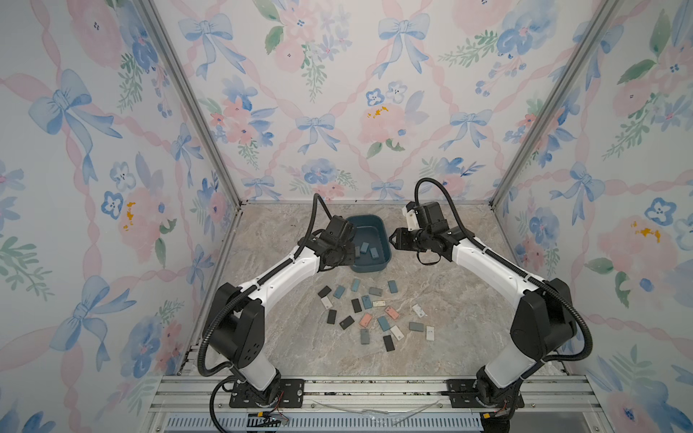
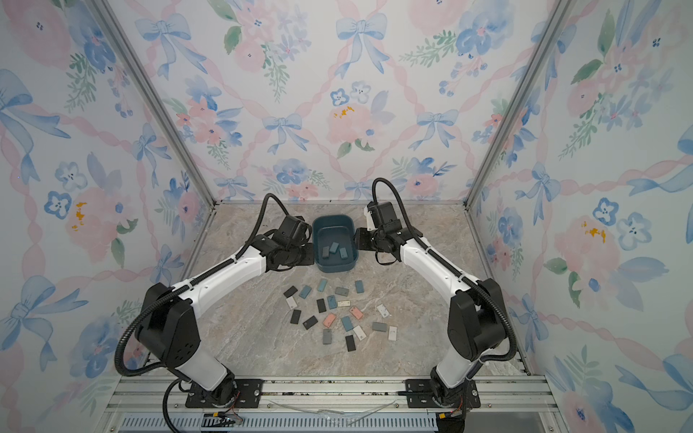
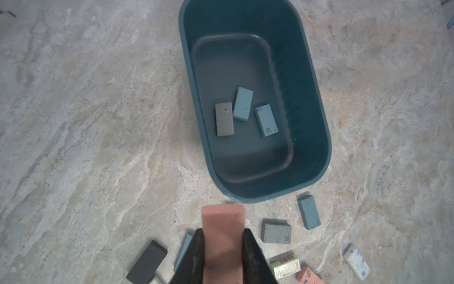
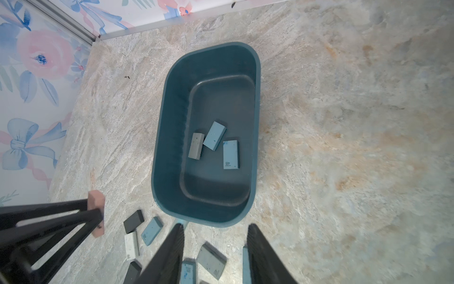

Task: Put the eraser in the storage box
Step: Place the eraser in the storage box.

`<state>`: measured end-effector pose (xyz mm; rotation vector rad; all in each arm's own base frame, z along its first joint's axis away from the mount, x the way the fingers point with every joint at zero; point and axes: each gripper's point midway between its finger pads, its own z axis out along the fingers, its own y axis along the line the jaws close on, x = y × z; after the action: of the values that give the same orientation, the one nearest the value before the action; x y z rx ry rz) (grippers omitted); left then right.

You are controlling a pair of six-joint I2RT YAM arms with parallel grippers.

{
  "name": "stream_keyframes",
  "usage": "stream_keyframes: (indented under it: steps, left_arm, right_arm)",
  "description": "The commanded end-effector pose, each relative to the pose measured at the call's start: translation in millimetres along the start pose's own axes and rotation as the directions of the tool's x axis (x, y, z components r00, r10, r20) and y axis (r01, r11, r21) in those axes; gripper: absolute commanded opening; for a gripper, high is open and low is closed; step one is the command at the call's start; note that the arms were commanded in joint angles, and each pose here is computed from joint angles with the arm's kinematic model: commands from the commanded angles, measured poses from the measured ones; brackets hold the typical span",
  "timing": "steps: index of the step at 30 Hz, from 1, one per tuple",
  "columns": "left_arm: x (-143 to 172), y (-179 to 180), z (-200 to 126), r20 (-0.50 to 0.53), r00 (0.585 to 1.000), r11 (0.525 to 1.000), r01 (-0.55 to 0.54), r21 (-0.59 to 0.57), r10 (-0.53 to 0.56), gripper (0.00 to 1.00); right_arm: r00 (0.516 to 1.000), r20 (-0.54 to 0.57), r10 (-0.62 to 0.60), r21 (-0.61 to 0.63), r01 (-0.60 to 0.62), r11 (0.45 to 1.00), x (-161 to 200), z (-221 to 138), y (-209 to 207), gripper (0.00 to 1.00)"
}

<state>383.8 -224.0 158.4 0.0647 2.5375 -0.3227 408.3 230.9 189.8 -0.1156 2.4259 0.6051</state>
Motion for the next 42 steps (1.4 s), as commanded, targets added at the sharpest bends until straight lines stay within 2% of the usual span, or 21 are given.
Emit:
stream_keyframes:
  steps: [1,9,14,23,32,42]
  left_arm:
    - [-23.3,-13.7,13.0,0.003,0.998,0.998,-0.058,0.033,0.058,0.25]
    - [-66.6,-39.6,66.0,0.012,0.998,0.995,-0.067,0.068,0.066,0.24]
    - [-74.7,-41.5,104.7,-0.009,0.999,0.998,-0.053,0.042,0.054,0.24]
    - [-81.0,-30.9,154.8,0.007,1.0,0.999,0.025,-0.045,-0.025,0.24]
    - [-84.6,-14.9,178.6,0.029,0.998,0.992,0.065,-0.11,-0.062,0.24]
    - [-85.0,0.2,198.3,0.025,0.996,0.987,0.094,-0.13,-0.091,0.24]
  right_arm:
    - [0.999,0.036,0.02,-0.026,-0.019,0.999,-3.0,-15.6,2.6,0.45]
    - [0.998,0.028,0.061,-0.004,-0.061,0.998,10.4,-22.8,-12.6,0.45]
    - [0.996,0.036,0.077,0.016,-0.078,0.997,13.4,-31.1,-23.5,0.45]
    - [0.994,0.032,0.102,0.039,-0.103,0.994,16.6,-35.5,-37.4,0.45]
    - [0.993,0.007,0.114,0.033,-0.114,0.993,21.0,-28.6,-38.9,0.45]
    - [0.992,-0.004,0.123,0.023,-0.123,0.992,21.7,-24.8,-37.5,0.45]
